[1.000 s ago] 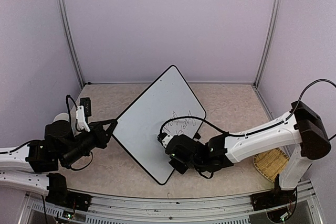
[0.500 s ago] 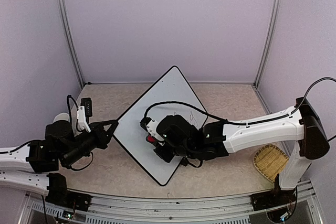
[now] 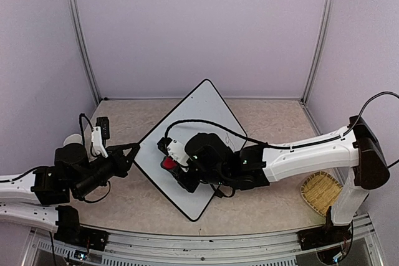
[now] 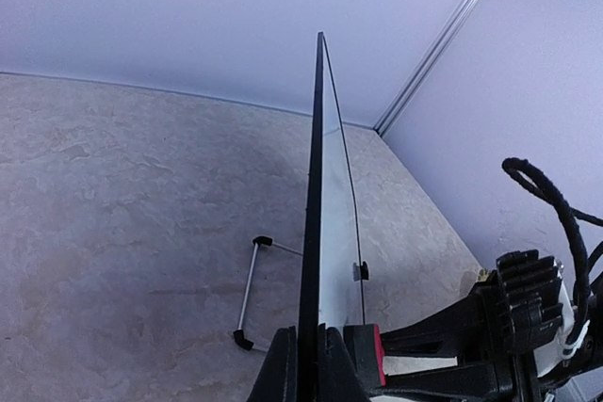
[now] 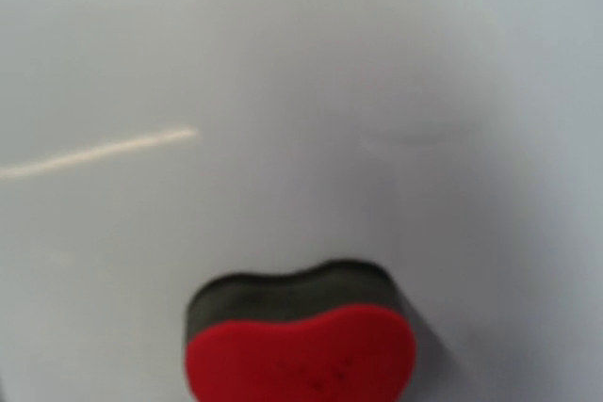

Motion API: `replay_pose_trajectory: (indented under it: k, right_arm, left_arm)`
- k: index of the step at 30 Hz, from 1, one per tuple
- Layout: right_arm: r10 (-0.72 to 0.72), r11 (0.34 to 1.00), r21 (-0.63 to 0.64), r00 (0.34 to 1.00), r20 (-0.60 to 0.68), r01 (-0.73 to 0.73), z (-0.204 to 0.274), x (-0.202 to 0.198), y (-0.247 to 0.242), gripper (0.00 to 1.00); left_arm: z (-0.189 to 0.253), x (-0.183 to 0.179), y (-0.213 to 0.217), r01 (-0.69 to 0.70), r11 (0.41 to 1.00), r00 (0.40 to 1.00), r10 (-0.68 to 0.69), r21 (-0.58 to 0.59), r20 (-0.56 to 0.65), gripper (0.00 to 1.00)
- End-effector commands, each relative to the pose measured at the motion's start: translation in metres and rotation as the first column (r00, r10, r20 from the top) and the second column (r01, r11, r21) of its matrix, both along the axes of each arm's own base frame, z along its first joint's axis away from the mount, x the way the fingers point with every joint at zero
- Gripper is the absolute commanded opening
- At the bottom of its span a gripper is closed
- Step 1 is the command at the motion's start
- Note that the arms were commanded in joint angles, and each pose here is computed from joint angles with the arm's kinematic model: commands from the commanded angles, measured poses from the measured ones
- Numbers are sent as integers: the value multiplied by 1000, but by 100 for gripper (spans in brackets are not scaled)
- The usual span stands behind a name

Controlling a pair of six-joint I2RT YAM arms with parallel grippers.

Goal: Erase the whiteboard
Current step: Erase the whiteboard at the center of the board.

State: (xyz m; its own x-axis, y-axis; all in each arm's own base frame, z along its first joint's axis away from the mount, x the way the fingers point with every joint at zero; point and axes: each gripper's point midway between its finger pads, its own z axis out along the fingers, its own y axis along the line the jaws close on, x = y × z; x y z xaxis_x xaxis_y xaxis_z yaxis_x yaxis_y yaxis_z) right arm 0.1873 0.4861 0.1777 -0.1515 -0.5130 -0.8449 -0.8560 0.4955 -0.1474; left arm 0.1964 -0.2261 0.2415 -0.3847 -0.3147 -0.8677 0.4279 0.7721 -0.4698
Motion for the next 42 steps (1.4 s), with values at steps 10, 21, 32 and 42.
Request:
replay_pose_trajectory:
  k: [10,21,32,42]
  right_arm:
    - [154,988,-10,981,-121,-156,-42,-51,16,20]
    - [-64,998,-37,988,-140,59,-48,17,-24,20]
    - [-148,984,-112,985,-88,138,-57,42,-35,20]
    - [-179,980,-103,982,-64,172,-45,61,-44,20]
  left_arm:
    - [-21,-22,-19,162,984,987,-161,77,-31,0]
    - [-22,-22,-16,156,985,988,-154,80,-30,0]
    - [-22,-22,-17,156,985,988,-154,78,-31,0]
    - [-22,-22,-18,157,985,987,-155,77,-31,0]
